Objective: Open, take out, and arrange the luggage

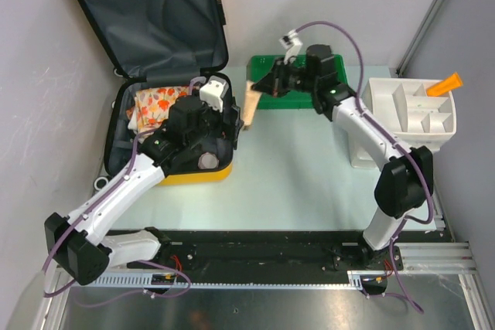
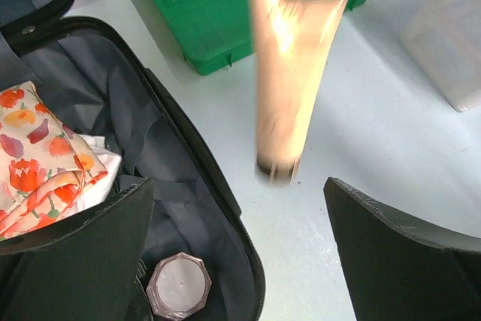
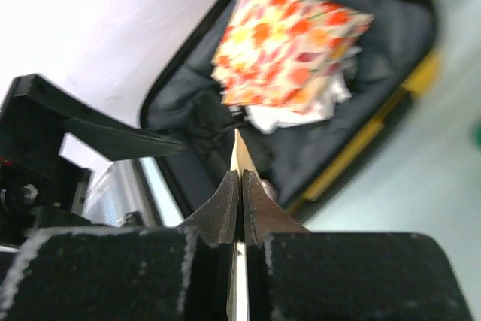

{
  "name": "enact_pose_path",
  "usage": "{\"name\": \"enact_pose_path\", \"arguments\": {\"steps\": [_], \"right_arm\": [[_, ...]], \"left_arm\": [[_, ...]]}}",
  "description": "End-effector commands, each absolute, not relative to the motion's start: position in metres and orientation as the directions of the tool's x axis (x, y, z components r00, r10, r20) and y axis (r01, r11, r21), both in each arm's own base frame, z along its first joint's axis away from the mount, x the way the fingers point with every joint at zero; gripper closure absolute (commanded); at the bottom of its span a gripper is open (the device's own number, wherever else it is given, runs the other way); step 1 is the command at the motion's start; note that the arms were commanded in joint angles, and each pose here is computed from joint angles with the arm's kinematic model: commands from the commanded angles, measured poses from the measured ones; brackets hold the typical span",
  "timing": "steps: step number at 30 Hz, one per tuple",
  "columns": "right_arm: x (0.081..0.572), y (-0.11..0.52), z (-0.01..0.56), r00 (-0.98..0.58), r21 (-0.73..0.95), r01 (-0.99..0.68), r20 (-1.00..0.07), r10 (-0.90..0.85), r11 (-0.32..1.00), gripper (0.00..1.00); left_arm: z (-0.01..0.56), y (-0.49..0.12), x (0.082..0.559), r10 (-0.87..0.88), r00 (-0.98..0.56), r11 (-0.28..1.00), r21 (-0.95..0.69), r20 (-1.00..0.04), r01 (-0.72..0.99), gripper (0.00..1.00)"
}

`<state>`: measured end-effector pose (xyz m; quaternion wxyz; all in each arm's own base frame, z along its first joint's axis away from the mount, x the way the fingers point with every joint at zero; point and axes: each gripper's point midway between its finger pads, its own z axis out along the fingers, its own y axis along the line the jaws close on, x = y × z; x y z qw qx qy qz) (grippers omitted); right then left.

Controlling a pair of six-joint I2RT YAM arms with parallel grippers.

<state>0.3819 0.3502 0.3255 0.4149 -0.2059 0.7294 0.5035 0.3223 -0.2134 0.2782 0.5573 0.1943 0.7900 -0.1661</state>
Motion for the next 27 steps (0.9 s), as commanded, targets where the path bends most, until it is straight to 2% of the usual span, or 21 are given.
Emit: {"name": "enact_pose_path", "arguments": {"steps": [1, 7, 10, 11, 15, 19, 27], "right_arm": [[0.418, 0.264, 0.401, -0.355, 0.414, -0.738, -0.910, 0.214, 0.533, 1.00], [0.420, 0.146, 0.473, -0.158, 0.316, -0.639, -0.946, 0.282, 0.701, 1.00], [0.414, 0.068, 0.491, -0.045, 0.235, -0.491, -0.968, 0.246, 0.839, 1.00], [0.416, 0.026, 0.488, -0.025, 0.227, -0.394, -0.971, 0.237, 0.891, 1.00], [0.390, -0.068, 0.495, 0.049, 0.215, -0.202, -0.972, 0.229, 0.955, 1.00], [0.374, -0.125, 0.489, 0.060, 0.209, -0.100, -0.975, 0.215, 0.973, 1.00], [0.388, -0.162, 0.458, 0.005, 0.188, -0.012, -0.982, 0.188, 0.982, 1.00]], "left_arm": [[0.298, -0.209, 0.330, 0.116, -0.293, 0.842, -0.062, -0.949, 0.536, 0.00], [0.293, -0.213, 0.331, 0.125, -0.352, 0.808, -0.111, -0.928, 0.579, 0.00], [0.287, -0.217, 0.331, 0.131, -0.372, 0.797, -0.126, -0.919, 0.591, 0.00], [0.286, -0.220, 0.330, 0.130, -0.377, 0.789, -0.134, -0.917, 0.599, 0.00], [0.281, -0.229, 0.331, 0.135, -0.410, 0.764, -0.168, -0.902, 0.623, 0.00], [0.283, -0.234, 0.337, 0.145, -0.410, 0.757, -0.166, -0.901, 0.632, 0.00], [0.273, -0.236, 0.344, 0.143, -0.446, 0.769, -0.184, -0.883, 0.612, 0.00]]}}
